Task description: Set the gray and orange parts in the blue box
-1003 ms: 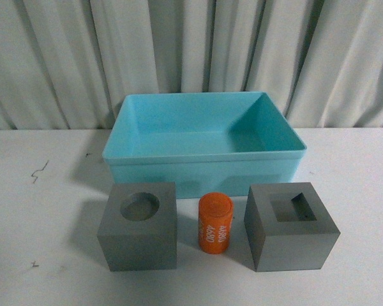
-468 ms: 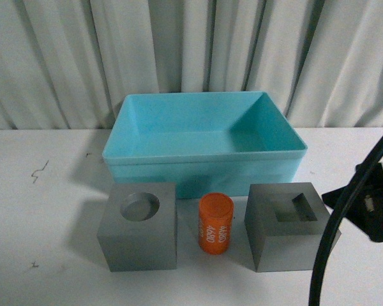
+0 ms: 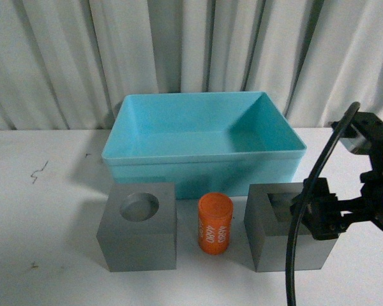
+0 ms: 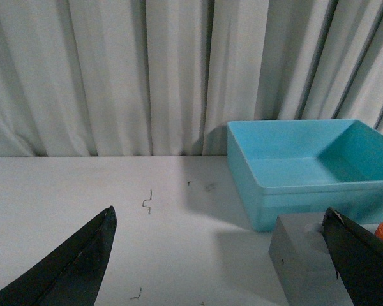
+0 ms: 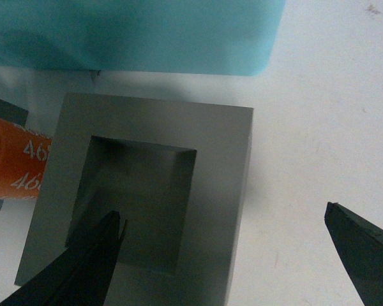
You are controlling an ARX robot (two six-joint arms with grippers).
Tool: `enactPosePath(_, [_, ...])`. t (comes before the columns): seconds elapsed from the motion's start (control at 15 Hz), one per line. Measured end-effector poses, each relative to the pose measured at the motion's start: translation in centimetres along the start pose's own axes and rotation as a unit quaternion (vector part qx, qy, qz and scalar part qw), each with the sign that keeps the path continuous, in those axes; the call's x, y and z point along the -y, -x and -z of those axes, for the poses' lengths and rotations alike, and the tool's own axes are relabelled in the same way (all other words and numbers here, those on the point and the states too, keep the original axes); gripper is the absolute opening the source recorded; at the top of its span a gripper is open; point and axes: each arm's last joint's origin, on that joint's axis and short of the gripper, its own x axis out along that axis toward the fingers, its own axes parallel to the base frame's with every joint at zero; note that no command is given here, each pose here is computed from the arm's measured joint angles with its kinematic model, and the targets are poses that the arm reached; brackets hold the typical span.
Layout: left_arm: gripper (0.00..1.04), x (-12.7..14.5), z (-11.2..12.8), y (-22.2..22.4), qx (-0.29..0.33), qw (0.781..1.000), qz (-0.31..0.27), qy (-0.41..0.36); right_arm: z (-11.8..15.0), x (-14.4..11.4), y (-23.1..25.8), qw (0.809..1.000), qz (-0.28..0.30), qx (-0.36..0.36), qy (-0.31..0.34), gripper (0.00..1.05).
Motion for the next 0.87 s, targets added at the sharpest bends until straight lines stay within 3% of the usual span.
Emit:
enactPosePath(0.27, [0.98,0.0,0.0,0.0,0.000,1.000,0.000,0.000,0.0,-0.6,-1.3,1.000,0.001,-0.010,-0.011,0.98])
enactPosePath(0.33, [0.98,0.0,0.0,0.0,0.000,1.000,0.000,0.000,-0.1,-0.7,-1.4,1.000,0.007,-0.010,-0.015,0.92])
enactPosePath(0.4, [0.98,0.0,0.0,0.0,0.000,1.000,0.000,0.000,-0.1,-1.1,-1.6,1.000,0.011,-0.013,-0.017,0.72])
enactPosePath(0.67, [0.98,0.0,0.0,0.0,0.000,1.000,0.000,0.000,-0.2,-1.3,-1.2,0.999,0.028,-0.004,-0.028,0.31])
enactPosePath(0.74, [0.98,0.0,0.0,0.0,0.000,1.000,0.000,0.000,-0.1,-1.3,-0.8,0.999,0.033,-0.002,-0.029,0.23])
enactPosePath(0.87, [0.98,0.0,0.0,0.0,0.000,1.000,0.000,0.000,0.6,-1.5,1.9,0.999,0.034,-0.008,-0.041,0.19])
